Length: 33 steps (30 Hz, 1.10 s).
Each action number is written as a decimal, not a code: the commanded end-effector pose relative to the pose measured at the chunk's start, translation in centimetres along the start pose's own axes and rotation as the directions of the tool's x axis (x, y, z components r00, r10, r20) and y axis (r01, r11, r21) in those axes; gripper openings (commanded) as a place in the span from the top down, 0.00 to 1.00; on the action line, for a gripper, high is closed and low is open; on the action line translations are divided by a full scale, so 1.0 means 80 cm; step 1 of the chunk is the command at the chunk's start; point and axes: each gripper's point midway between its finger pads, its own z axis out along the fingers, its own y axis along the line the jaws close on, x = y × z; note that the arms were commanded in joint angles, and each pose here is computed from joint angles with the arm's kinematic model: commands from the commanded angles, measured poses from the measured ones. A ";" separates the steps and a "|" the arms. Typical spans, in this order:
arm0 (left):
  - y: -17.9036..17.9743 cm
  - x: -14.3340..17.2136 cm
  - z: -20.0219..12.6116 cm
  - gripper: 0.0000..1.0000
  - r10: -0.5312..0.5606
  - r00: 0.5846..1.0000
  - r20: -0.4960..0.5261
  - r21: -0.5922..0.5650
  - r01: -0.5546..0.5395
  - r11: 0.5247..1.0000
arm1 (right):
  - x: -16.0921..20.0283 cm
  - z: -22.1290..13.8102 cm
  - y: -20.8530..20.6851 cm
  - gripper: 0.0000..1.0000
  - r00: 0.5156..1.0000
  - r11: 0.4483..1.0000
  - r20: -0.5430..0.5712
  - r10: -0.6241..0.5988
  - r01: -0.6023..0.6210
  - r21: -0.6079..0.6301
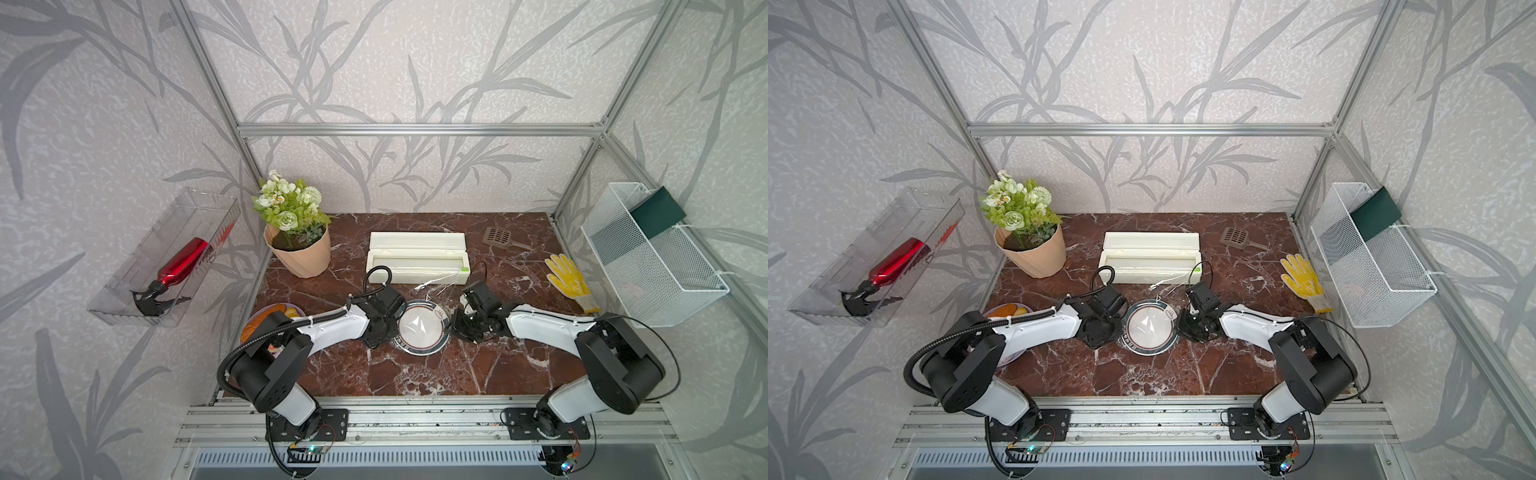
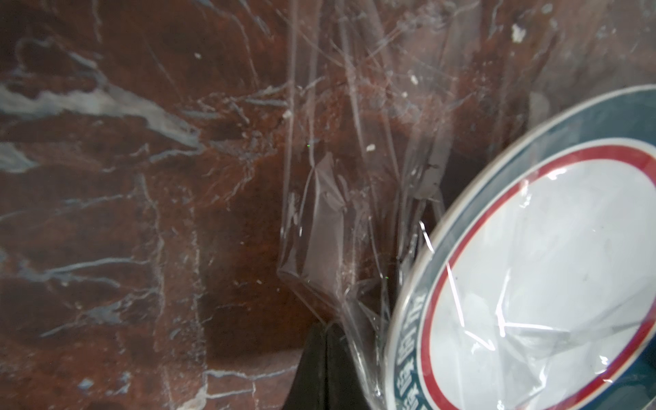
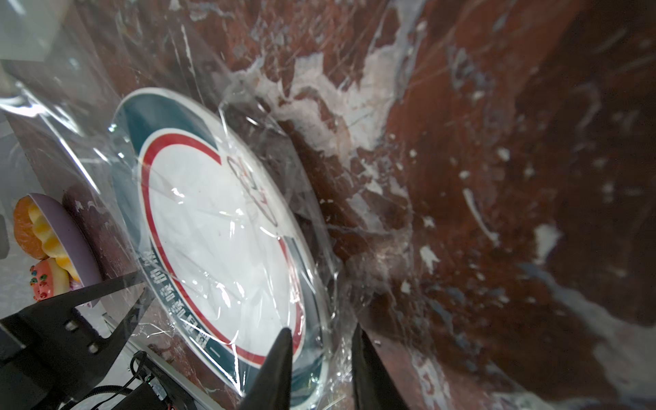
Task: Wrap the plate with plastic wrap
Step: Cover the plate with plastic wrap, then pick up the plate at the center of the board.
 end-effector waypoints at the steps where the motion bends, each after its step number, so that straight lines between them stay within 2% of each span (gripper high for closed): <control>1: 0.014 0.000 -0.001 1.00 0.007 1.000 0.009 -0.035 -0.007 0.999 | -0.007 0.001 0.005 0.70 1.000 1.000 0.016 -0.020 0.020 -0.003; 10: 0.010 0.002 0.006 1.00 0.004 1.000 0.000 -0.022 -0.004 1.000 | -0.008 0.023 0.023 0.73 1.000 0.995 -0.020 -0.007 0.005 -0.095; 12: 0.007 0.002 0.006 1.00 0.004 1.000 -0.004 -0.012 -0.004 1.000 | -0.009 0.028 0.025 0.79 1.000 0.993 -0.023 -0.001 -0.002 -0.116; 15: 0.006 0.002 0.005 1.00 0.005 1.000 -0.004 -0.005 -0.005 1.000 | -0.010 0.031 0.024 0.98 1.000 0.991 -0.021 0.009 -0.012 -0.135; 16: 0.007 0.001 0.004 1.00 0.006 1.000 -0.001 -0.007 -0.006 1.000 | -0.010 0.030 0.022 1.00 1.000 0.990 -0.018 0.012 -0.014 -0.138; 22: 0.031 -0.009 -0.012 1.00 0.000 0.999 0.035 -0.095 0.003 0.996 | -0.012 0.021 0.008 1.00 1.000 0.991 0.012 0.028 -0.026 -0.128; 30: 0.067 -0.016 -0.035 0.85 -0.095 0.994 0.051 -0.097 0.100 0.990 | -0.015 0.012 0.003 1.00 0.999 0.990 0.035 0.040 -0.034 -0.140; 33: 0.067 -0.014 -0.050 0.81 -0.121 0.991 0.048 -0.050 0.124 0.991 | -0.017 0.006 0.005 1.00 0.998 0.989 0.049 0.035 -0.028 -0.143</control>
